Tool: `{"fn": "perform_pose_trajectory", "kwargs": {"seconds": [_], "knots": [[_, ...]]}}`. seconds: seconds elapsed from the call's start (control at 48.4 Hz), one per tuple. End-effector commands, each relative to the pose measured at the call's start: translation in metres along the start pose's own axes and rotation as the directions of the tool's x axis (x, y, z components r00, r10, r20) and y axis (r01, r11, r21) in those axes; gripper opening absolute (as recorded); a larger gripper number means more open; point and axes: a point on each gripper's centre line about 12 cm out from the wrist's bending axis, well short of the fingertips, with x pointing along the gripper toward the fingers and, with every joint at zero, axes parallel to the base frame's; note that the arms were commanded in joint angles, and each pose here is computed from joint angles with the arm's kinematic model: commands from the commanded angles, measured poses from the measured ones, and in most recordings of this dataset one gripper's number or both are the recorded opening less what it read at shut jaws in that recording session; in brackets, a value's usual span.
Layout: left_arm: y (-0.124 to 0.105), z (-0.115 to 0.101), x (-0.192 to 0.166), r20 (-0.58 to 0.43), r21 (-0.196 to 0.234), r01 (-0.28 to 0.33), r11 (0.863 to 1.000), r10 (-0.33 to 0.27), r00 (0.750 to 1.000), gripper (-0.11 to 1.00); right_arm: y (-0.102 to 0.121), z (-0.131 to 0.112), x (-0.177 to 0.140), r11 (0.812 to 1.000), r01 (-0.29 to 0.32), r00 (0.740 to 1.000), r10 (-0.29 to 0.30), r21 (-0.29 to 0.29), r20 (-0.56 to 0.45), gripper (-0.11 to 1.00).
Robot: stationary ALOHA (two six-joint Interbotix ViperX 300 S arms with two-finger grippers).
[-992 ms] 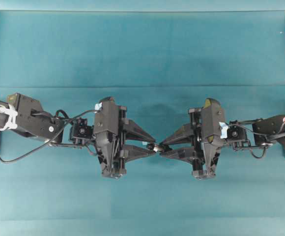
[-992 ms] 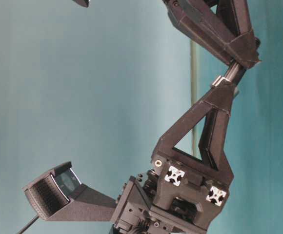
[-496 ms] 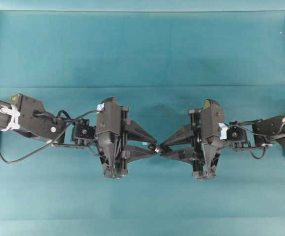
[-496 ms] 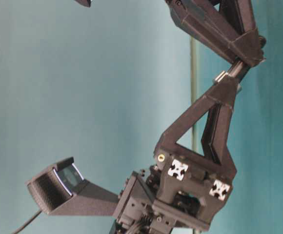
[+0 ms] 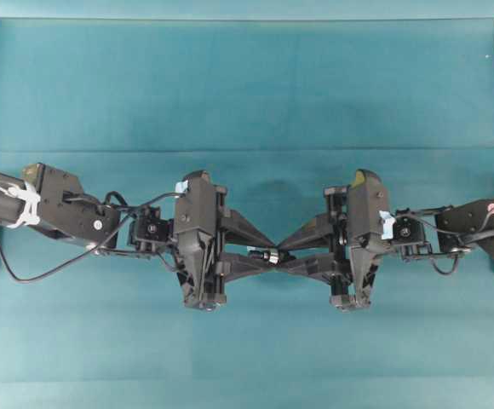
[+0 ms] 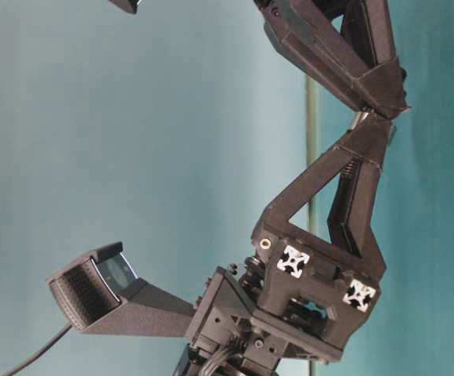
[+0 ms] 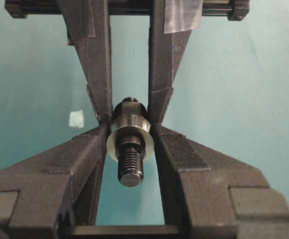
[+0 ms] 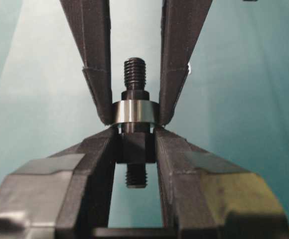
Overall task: Insert the washer onto the shaft with both hands.
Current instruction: 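Push the washer with the left gripper down onto the shaft, then open the left gripper, releasing the washer on the shaft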
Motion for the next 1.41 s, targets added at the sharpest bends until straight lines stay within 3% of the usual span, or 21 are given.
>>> {"fn": "perform_pose_trajectory", "kwargs": {"seconds": [0.0,0.475,0.744,1.095,1.137,1.281,1.385], "knots": [[-0.002,0.005,0.001,0.015,0.004,0.006,1.0,-0.006,1.0,0.37,0.002,0.01,0.001,1.0,-0.007,0.999,0.007,0.012,0.038,0.0],[-0.003,0.011,0.007,0.03,0.015,0.008,1.0,-0.009,1.0,0.37,0.002,0.009,0.001,1.0,-0.006,1.0,0.006,0.012,0.03,0.0],[0.003,0.01,0.008,0.0,-0.008,-0.009,1.0,0.009,1.0,0.37,0.002,0.007,0.001,1.0,-0.005,1.0,0.005,0.012,0.024,0.0],[0.004,0.017,0.008,-0.016,-0.006,-0.016,1.0,0.016,1.0,0.37,0.001,0.005,0.001,1.0,-0.002,1.0,0.002,0.01,0.004,0.0],[0.004,0.019,0.008,-0.013,-0.004,-0.015,1.0,0.015,1.0,0.43,0.001,0.005,0.001,1.0,-0.002,1.0,0.002,0.012,0.004,0.0],[0.003,0.022,0.008,-0.006,-0.003,-0.014,1.0,0.014,1.0,0.82,0.001,0.005,0.001,1.0,-0.002,1.0,0.002,0.01,0.003,0.0],[0.002,0.024,0.008,0.002,-0.002,-0.012,1.0,0.012,1.0,0.83,0.001,0.004,0.0,1.0,-0.001,1.0,0.001,0.01,0.001,0.0]]}}
